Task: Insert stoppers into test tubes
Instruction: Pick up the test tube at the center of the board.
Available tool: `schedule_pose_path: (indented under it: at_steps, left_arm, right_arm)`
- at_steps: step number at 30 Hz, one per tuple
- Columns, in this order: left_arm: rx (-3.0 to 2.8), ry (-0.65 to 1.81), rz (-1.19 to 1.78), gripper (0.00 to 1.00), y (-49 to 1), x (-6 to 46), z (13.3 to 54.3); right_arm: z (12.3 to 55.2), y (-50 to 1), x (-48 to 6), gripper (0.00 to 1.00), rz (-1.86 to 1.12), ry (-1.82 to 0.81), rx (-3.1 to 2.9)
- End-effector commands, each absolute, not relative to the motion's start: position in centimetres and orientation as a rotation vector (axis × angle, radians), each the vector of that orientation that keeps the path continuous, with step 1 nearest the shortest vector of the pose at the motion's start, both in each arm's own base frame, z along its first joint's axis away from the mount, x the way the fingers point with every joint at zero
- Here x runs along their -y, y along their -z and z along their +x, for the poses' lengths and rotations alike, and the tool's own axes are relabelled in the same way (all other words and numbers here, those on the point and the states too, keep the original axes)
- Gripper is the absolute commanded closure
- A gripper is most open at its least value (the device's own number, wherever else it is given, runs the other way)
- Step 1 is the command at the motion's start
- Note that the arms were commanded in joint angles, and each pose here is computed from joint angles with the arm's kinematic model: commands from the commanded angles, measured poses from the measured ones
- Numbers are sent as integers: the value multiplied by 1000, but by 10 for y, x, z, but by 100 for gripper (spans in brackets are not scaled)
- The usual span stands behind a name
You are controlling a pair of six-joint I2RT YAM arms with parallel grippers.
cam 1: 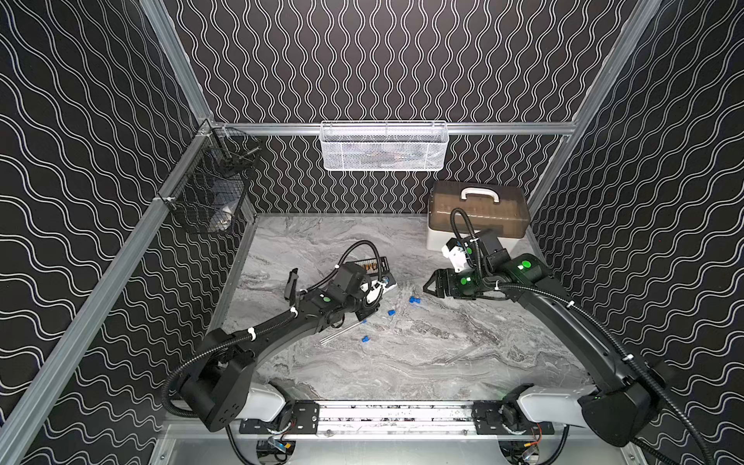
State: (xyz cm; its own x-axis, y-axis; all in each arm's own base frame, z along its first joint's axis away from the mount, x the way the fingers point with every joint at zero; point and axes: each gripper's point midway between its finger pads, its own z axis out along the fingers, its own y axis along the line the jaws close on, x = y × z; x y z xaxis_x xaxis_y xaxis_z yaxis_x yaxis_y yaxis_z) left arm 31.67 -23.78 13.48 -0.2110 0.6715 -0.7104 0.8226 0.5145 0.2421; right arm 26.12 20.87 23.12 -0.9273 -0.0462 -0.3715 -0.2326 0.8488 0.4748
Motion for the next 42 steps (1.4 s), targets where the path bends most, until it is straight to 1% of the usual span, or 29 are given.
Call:
schedule_pose_path:
  at_steps: [1, 6, 11, 13, 18, 23, 28, 34, 42]
  left_arm:
    - [-1901, 271, 1219, 83, -146, 246, 320]
    - [-1870, 293, 1238, 83, -151, 249, 316]
    - [-1802, 355, 1272, 83, -160, 256, 305]
    - [-1767, 384, 1283, 83, -164, 259, 301]
    - [-1728, 443, 1306, 84, -168, 265, 293]
    - [-1700, 465, 1307, 84, -173, 268, 291]
    - [-1689, 482, 1318, 83, -175, 270, 289]
    - [-1695, 473, 1325, 84, -173, 269, 289]
    - [-1688, 472, 1320, 84, -175, 271, 291]
  right_arm:
    - [254, -233, -227, 26, -257, -893, -2709]
    - [268, -232, -249, 27, -194, -1041, -2704]
    - [284, -229, -253, 34, -85, -1165, -2700]
    - [283, -224, -256, 36, -92, -1198, -2713]
    - [279, -214, -265, 34, -160, -1250, -2781]
    - [282, -199, -267, 36, -175, -1233, -2827]
    - [278, -196, -281, 42, -247, -1265, -2862]
    - [274, -192, -289, 53, -290, -1262, -2882]
    - [266, -182, -292, 57, -328, -1232, -2927]
